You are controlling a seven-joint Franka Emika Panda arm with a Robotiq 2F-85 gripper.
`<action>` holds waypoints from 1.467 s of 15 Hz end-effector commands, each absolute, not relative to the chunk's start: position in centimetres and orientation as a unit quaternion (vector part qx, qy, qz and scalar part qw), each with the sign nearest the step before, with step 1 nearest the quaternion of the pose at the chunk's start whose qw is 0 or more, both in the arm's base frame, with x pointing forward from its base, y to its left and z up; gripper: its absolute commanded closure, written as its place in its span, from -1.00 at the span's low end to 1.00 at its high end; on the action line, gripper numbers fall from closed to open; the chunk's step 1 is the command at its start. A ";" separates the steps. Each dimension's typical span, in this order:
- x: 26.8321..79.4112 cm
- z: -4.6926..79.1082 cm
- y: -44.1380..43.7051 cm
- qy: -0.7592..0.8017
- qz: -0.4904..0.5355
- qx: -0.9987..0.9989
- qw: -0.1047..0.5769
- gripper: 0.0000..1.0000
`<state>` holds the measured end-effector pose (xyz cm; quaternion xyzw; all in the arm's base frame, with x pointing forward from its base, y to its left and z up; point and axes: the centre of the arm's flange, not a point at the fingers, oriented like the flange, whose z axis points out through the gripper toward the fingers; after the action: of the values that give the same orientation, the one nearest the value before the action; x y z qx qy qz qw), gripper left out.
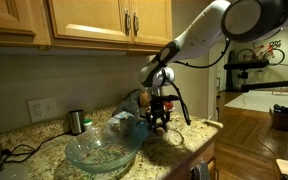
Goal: Remove one potato from the plastic bag and put it in the glass bowl
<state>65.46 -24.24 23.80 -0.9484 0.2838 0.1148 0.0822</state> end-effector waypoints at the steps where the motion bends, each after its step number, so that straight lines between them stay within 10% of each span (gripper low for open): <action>1: 65.9 23.7 -24.6 0.287 0.120 -0.946 0.089 0.33; 22: 61.4 29.5 -20.5 0.207 0.155 -0.964 0.071 0.42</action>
<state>64.40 -21.38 26.98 -0.9598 0.2158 0.1577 0.0859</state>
